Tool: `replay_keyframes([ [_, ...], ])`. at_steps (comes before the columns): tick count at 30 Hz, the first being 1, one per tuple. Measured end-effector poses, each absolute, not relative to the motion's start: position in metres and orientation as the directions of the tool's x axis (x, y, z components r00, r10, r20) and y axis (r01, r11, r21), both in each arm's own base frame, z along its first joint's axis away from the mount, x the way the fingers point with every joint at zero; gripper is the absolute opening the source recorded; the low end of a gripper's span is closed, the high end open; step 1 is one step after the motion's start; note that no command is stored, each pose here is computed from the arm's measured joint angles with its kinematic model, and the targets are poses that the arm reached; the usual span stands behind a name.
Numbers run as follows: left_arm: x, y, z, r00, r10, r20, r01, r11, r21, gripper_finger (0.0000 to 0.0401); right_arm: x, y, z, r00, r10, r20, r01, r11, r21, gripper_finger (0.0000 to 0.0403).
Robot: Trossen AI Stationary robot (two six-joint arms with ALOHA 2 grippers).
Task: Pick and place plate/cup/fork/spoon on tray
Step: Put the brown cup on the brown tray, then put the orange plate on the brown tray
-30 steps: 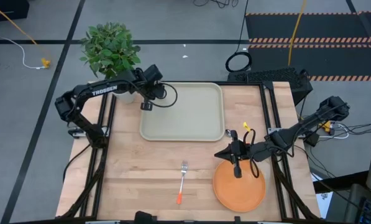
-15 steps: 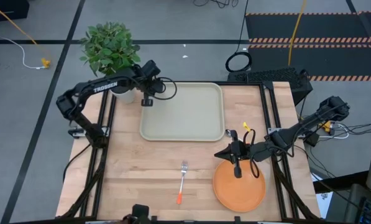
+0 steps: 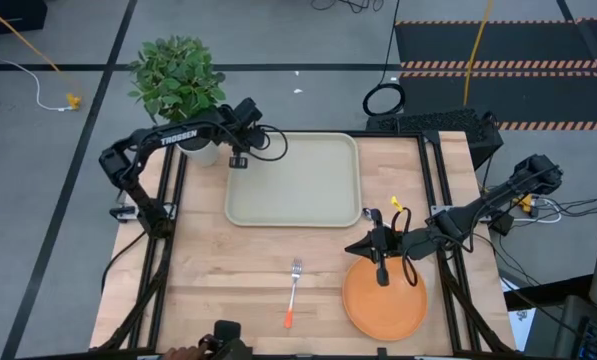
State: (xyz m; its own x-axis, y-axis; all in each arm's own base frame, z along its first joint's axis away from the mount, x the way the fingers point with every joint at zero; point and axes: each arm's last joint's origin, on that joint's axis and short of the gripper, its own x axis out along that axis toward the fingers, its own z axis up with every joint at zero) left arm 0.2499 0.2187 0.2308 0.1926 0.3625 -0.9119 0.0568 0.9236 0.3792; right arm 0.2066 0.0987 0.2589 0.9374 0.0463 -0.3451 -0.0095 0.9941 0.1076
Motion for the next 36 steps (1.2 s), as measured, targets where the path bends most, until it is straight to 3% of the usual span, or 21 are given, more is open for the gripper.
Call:
replay_keyframes([
  [11,0.251,0.219,0.231,0.198,0.369,-0.908,0.052,0.921,0.386,0.0041,0.207,0.099,0.259,0.937,0.046,-0.345,-0.02,0.997,0.078,0.0],
  [20,0.254,0.218,0.234,0.182,0.43,-0.884,-0.038,0.902,0.43,0.0135,0.207,0.099,0.259,0.937,0.046,-0.345,-0.021,0.997,0.076,0.0],
  [26,0.259,0.19,0.268,0.201,0.535,-0.821,-0.132,0.845,0.518,0.0175,0.205,0.101,0.257,0.929,0.056,-0.365,-0.021,0.995,0.099,0.0],
  [32,0.259,0.136,0.327,0.41,0.566,-0.715,-0.231,0.823,0.519,0.0177,0.199,0.112,0.259,0.932,0.111,-0.345,-0.046,0.98,0.191,0.0],
  [36,0.25,0.087,0.353,0.586,0.421,-0.693,-0.21,0.904,0.371,0.0177,0.194,0.125,0.255,0.924,0.139,-0.356,-0.051,0.968,0.245,0.0],
])
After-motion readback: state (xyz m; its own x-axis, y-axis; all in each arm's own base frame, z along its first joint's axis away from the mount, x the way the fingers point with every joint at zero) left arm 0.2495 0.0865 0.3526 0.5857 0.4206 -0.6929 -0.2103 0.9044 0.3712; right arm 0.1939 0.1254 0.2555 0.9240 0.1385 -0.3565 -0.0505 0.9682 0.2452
